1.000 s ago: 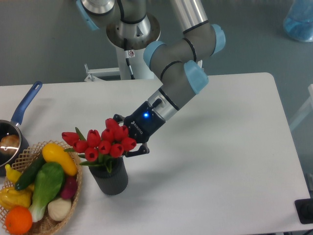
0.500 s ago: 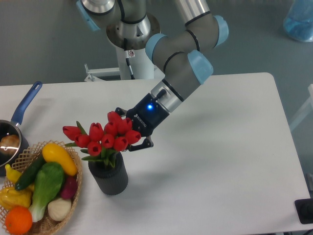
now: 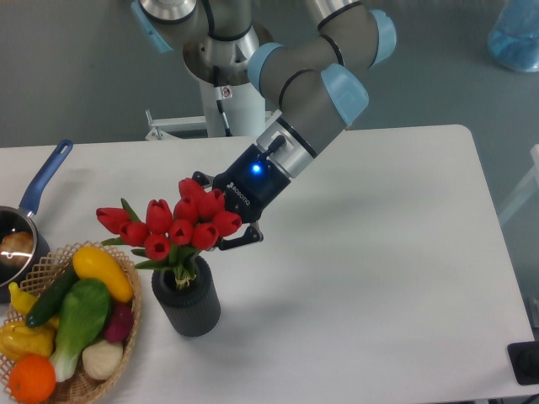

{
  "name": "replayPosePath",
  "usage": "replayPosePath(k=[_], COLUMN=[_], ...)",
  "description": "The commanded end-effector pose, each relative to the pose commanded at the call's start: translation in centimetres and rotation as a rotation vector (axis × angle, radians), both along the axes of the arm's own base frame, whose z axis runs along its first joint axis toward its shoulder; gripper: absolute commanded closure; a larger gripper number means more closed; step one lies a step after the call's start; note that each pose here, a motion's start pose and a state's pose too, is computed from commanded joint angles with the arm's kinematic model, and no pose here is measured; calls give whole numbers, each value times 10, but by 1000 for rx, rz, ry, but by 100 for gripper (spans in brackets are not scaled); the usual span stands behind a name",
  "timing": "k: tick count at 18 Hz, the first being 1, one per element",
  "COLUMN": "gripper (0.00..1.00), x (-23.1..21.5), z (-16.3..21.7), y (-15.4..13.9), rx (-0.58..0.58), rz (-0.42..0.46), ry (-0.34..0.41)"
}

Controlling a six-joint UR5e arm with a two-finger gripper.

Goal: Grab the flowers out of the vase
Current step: 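Lift the tulip bunch up out of the black vase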

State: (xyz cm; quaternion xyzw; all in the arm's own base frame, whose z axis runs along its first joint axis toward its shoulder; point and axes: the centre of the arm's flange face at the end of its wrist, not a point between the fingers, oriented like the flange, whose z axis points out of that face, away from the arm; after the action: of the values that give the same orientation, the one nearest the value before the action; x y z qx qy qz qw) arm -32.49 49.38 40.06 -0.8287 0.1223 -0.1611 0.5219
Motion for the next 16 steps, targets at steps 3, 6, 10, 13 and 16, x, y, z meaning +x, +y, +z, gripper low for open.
replayPosePath(k=[3,6,10,13,16], gripper=[75,75,75,75,75], x=[1,4,8,9,8], z=[4,11,22,32,36], y=[-1,-3,-6,-12,-16], rx=[2,-9,-9,-20,-50], rz=[1,13,24,49,76], ry=[6,4,2,3,24])
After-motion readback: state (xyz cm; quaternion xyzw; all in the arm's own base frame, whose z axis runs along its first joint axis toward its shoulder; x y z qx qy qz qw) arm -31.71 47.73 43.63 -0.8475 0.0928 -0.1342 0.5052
